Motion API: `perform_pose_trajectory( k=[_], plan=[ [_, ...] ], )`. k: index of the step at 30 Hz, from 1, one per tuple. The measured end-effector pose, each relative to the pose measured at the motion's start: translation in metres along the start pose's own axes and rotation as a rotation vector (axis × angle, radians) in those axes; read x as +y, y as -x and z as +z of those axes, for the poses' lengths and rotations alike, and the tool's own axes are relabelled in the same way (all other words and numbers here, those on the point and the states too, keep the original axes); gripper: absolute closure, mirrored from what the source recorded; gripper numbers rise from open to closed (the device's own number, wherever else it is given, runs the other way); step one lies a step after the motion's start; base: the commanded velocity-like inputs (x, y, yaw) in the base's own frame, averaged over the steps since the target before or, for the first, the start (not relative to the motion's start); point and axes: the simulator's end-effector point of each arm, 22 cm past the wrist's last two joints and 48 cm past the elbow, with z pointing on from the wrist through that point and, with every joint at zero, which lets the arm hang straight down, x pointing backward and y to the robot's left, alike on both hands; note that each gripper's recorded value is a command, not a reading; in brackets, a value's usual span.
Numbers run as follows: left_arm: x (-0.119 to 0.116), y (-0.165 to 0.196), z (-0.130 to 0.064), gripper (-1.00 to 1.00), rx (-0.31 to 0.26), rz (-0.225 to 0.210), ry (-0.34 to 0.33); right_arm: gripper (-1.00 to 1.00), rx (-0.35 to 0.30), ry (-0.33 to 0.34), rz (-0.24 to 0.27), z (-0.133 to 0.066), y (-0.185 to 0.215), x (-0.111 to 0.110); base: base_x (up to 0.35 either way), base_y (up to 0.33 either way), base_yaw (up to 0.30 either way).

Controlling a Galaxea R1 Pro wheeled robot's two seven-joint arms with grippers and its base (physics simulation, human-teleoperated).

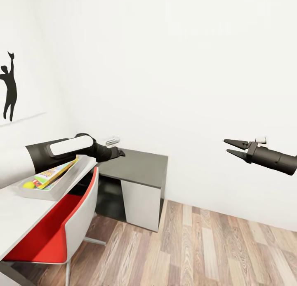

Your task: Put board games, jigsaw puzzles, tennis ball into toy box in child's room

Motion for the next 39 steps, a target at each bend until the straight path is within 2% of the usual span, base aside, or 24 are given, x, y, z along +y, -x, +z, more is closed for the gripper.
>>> perform_pose_trajectory(
  k=[23, 30, 34, 39],
  plan=[
    [-0.003, 0.0, -0.004, -1.0, -0.003, 0.006, -0.004, -1.0, -0.003, 0.001, -0.005, -0.002, 0.001, 0.003, -0.019, 0.0, -0.26],
    [-0.002, -0.001, -0.004, -1.0, -0.006, 0.005, -0.002, -1.0, -0.004, 0.002, -0.006, -0.002, 0.002, 0.004, -0.001, 0.0, -0.157],
    [0.003, -0.005, -0.002, -1.0, -0.005, 0.01, 0.012, -1.0, 0.006, 0.002, -0.004, 0.0, -0.002, 0.004, 0.0, 0.0, -0.06],
    [0.026, -0.019, 0.009, -1.0, -0.004, 0.028, 0.071, -1.0, 0.056, 0.004, 0.006, 0.013, -0.024, 0.002, 0.0, 0.0, -0.027]
  ],
)
